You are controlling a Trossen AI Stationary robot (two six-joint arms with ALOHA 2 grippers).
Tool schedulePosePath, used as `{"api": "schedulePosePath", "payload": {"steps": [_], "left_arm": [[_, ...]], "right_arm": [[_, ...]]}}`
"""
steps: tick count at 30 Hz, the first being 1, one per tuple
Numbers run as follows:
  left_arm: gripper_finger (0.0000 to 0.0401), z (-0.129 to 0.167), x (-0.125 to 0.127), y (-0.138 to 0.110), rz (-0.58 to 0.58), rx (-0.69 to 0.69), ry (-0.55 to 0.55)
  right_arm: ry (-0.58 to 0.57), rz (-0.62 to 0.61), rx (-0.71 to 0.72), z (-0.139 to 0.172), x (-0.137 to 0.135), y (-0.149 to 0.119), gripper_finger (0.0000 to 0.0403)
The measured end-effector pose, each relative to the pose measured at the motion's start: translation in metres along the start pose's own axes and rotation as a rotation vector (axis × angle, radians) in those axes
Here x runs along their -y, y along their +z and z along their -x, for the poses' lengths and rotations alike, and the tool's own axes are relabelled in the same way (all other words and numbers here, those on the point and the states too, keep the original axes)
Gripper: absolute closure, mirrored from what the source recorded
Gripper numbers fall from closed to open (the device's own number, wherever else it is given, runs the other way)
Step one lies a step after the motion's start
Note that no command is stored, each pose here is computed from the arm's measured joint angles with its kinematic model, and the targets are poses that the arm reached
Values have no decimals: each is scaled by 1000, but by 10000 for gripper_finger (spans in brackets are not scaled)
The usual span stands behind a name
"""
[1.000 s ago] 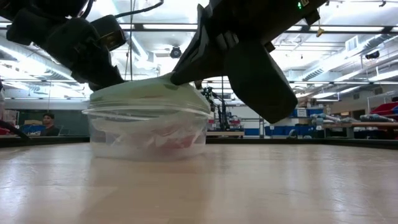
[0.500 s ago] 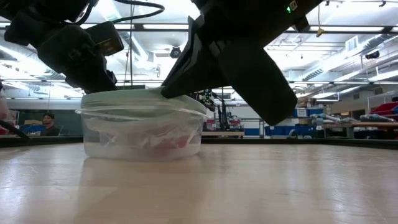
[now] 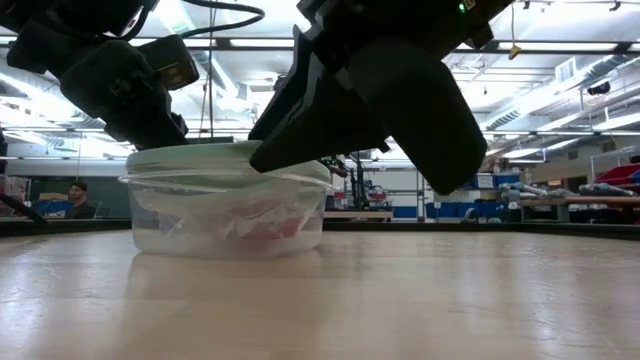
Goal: Roll bandage
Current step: Close the transparent tupperware
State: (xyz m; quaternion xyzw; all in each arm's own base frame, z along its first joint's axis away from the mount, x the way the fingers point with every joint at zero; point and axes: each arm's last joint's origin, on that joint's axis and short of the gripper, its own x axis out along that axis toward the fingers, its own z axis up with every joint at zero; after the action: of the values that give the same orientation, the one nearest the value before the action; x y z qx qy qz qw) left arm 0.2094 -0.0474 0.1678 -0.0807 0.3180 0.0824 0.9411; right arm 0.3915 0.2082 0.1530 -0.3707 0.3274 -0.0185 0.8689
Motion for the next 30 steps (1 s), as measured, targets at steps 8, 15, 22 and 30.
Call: {"api": "schedulePosePath", "payload": {"steps": [8, 15, 22, 30], "left_arm": [[239, 0, 0, -1, 20, -16, -24], [239, 0, 1, -1, 20, -24, -39], [239, 0, 1, -1, 21, -29, -55], [239, 0, 2, -1, 22, -40, -87]], "right_arm": [[67, -37, 21, -4, 2, -1, 279], [41, -43, -6, -3, 5, -3, 279], [-7, -41, -22, 5, 8, -1, 280], [-25, -63, -3, 10, 12, 3, 280]]}}
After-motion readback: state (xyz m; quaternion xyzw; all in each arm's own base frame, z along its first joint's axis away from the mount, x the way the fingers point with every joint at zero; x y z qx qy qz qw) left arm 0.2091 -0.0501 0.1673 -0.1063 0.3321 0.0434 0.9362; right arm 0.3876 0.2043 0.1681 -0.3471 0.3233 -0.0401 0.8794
